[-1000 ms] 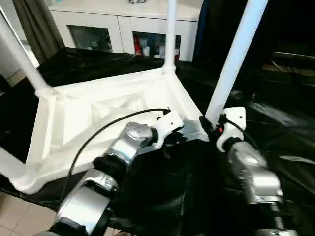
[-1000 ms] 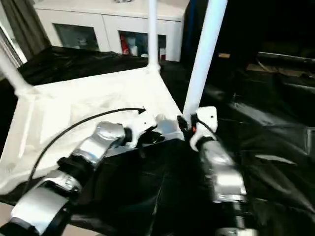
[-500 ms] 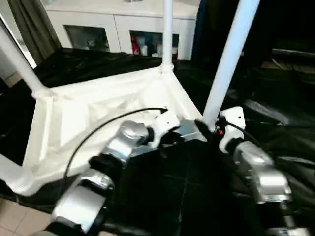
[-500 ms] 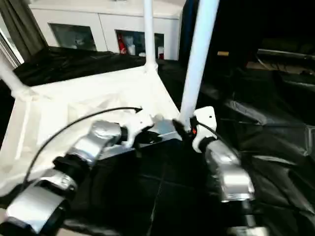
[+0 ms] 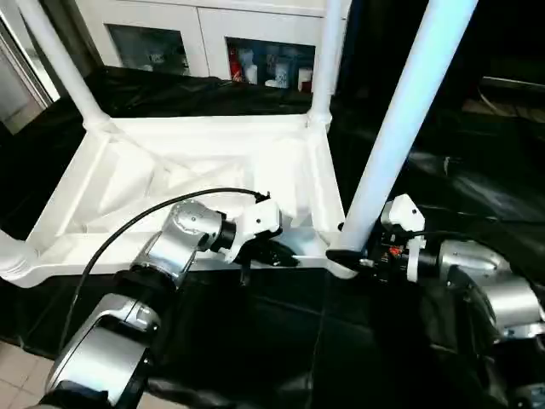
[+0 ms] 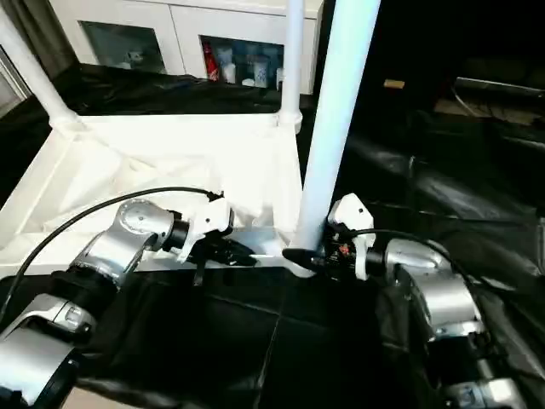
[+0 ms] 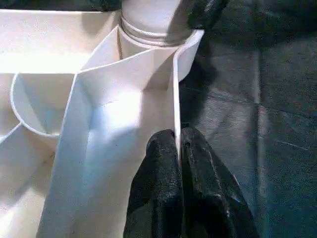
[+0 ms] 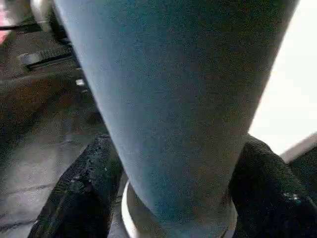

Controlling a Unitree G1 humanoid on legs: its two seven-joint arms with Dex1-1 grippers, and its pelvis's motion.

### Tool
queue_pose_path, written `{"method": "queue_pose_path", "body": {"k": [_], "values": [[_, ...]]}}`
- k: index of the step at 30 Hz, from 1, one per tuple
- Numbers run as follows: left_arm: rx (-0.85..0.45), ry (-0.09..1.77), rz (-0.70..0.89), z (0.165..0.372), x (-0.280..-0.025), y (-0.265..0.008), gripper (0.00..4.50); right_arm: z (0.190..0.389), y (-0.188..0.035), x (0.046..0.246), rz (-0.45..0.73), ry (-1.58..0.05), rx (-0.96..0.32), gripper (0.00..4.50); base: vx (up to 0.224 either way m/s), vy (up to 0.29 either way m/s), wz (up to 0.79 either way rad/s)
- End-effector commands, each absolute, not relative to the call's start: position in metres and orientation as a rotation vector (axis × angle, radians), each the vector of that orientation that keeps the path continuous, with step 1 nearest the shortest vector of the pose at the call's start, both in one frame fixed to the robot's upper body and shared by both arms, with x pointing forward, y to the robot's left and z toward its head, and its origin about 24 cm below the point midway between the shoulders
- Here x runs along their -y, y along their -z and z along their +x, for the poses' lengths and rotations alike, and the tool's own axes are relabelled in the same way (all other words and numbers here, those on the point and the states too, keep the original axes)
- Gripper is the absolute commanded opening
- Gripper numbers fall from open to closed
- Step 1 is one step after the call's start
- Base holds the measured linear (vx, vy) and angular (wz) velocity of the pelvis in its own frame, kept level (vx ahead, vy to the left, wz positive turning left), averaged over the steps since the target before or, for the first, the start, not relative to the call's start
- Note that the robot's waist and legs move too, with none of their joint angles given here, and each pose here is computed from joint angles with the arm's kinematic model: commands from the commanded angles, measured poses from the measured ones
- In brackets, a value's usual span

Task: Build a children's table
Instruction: Rotate leg to tighten

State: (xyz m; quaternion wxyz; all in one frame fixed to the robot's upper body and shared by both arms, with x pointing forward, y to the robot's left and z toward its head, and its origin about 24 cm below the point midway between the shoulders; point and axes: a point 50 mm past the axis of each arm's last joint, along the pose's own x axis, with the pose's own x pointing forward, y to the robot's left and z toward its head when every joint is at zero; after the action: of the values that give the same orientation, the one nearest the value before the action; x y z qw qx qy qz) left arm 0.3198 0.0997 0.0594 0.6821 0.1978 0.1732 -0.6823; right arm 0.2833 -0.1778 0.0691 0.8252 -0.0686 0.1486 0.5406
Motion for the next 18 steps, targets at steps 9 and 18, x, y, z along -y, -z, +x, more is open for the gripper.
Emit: {"method": "queue_pose_path", "body": {"k": [9, 18], "values": [[-0.441, 1.515, 0.369, 0.3120, -0.1083, -0.0452, 0.00, 0.2850, -0.0716, 0.1808, -0.164, -1.253, -0.348, 2.81, 0.000, 0.000, 0.00], [-0.442, 1.487, 0.361, 0.3113, -0.1110, -0.0441, 0.00, 0.2844, -0.0657, 0.1764, -0.125, -1.261, -0.354, 2.20, 0.000, 0.000, 0.00]]}}
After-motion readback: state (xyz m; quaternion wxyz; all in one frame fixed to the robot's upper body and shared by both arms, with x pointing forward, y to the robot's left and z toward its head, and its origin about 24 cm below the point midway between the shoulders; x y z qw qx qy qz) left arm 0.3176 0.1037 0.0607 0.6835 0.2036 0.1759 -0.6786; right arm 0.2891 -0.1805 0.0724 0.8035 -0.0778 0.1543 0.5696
